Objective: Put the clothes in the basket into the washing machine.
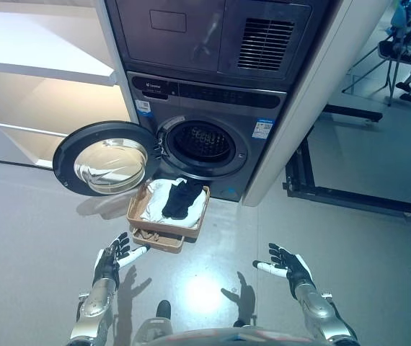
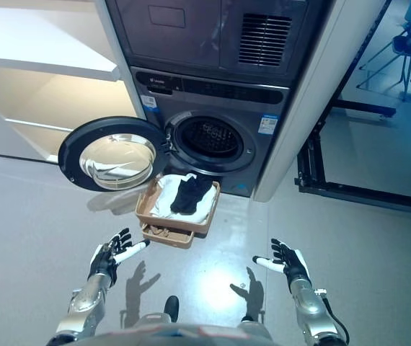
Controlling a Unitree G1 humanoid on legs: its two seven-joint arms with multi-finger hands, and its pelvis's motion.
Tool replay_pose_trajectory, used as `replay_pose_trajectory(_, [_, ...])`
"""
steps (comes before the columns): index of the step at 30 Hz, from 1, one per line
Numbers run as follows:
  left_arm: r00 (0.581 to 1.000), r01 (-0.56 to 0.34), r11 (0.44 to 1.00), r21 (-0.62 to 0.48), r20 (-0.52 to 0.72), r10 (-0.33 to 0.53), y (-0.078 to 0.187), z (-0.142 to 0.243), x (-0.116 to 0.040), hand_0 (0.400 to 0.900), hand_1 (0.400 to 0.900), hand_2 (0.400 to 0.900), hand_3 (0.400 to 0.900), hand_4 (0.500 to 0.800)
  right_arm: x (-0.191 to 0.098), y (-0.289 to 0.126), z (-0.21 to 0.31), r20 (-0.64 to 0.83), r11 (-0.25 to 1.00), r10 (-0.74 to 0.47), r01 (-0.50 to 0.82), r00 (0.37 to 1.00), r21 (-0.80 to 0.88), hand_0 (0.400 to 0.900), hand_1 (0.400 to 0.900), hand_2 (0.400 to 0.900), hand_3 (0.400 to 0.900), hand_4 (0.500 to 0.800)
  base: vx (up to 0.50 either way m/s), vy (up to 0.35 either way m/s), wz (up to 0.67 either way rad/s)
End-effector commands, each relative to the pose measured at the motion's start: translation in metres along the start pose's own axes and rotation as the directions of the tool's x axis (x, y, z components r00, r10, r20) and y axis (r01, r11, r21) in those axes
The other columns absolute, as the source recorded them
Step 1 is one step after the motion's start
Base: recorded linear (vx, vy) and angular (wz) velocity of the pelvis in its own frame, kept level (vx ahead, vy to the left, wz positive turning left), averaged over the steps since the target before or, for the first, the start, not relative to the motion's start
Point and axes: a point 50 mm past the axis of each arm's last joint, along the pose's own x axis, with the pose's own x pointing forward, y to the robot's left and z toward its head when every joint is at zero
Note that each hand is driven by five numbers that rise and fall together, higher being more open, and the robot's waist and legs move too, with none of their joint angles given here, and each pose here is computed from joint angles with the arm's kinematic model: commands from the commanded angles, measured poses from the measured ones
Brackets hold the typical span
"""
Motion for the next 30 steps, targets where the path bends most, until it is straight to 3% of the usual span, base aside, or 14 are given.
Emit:
replay_pose_trajectory(1, [0.991, -0.026, 1.0, 0.002, 0.134, 0.025, 0.01, 0.031, 0.008, 0.9, 0.9, 0.9, 0.9, 0.8, 0.002, -0.019, 0.027, 0.143, 0.999, -0.052, 0.052, 0.988, 0.003, 0.9, 0.9, 0.9, 0.9, 0.8, 0.0, 0.0, 0.0])
replay_pose_trajectory(20, [0.995, -0.038, 0.999, 0.008, 0.088, 0.037, 0.016, 0.018, 0.002, 0.9, 0.9, 0.9, 0.9, 0.8, -0.001, -0.024, 0.021, 0.118, 0.998, -0.043, 0.047, 0.992, -0.029, 0.9, 0.9, 0.9, 0.9, 0.8, 0.011, -0.007, -0.03])
replay_pose_trajectory(30, [0.995, -0.011, 1.0, 0.02, 0.1, 0.009, 0.01, 0.026, 0.008, 0.9, 0.9, 0.9, 0.9, 0.8, -0.006, -0.038, 0.014, 0.098, 0.997, -0.065, 0.069, 0.993, -0.036, 0.9, 0.9, 0.9, 0.9, 0.8, 0.001, -0.064, 0.11])
